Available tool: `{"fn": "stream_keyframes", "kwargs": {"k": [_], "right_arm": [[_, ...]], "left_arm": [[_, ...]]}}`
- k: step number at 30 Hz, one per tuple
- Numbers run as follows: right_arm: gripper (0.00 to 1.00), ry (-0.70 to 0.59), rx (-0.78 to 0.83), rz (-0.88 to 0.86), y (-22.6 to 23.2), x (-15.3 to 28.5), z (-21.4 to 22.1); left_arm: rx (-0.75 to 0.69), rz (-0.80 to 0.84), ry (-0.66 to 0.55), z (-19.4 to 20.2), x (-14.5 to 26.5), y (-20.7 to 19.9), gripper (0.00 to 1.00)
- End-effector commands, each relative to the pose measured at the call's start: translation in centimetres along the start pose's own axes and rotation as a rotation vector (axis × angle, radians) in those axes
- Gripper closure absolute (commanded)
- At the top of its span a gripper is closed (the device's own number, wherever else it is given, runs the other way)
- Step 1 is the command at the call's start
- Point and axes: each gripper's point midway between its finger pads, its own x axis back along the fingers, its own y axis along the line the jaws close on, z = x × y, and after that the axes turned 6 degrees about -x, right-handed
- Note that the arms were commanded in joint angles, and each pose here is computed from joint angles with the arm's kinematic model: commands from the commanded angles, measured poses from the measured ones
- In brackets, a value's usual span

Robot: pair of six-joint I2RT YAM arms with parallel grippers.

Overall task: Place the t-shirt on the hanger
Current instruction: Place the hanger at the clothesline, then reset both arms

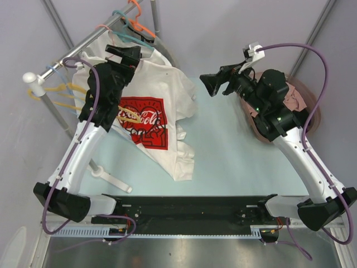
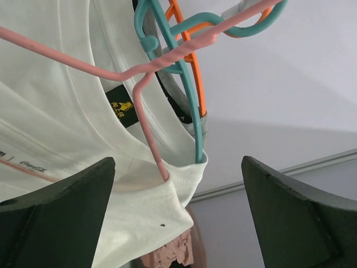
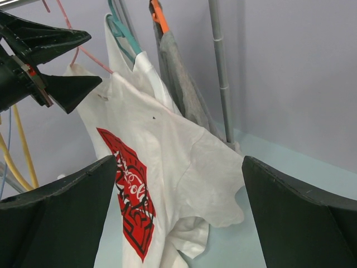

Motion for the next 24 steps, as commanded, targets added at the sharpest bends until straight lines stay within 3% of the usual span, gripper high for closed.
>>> {"fn": "stream_keyframes", "kwargs": {"k": [1,7,11,13,16,20,24], "right_arm": [[0.01,-0.072,0.033,-0.039,1.9,1.1,-3.2],[0.00,-0.062,0.036,-0.041,2.1,1.2,-2.9],[0.00,-0.058,0.045,-0.029,1.9,1.5,-2.8],[0.00,-0.052,0.051,-0.024,1.8,1.7,-2.6],[0.00,-0.046,0.060,-0.004,1.4,2.0,-2.5],[0.00,-0.013,0.068,0.046,0.4,2.7,-1.8],[0.00,0.055,0.099,0.118,-1.5,3.9,-0.1]], "left_arm": [[-0.081,0.094,-0.070,-2.5,2.5,-2.1,0.00],[-0.230,0.224,-0.039,-1.8,5.2,-4.2,0.00],[-0.392,0.411,-0.025,-0.3,8.2,-8.2,0.00],[-0.528,0.496,-0.034,0.6,9.5,-9.5,0.00],[-0.728,0.629,0.049,4.5,11.4,-11.4,0.00],[-0.989,0.755,0.282,12.1,13.2,-11.3,0.00],[-1.112,0.829,0.571,19.3,14.5,-8.9,0.00]]}}
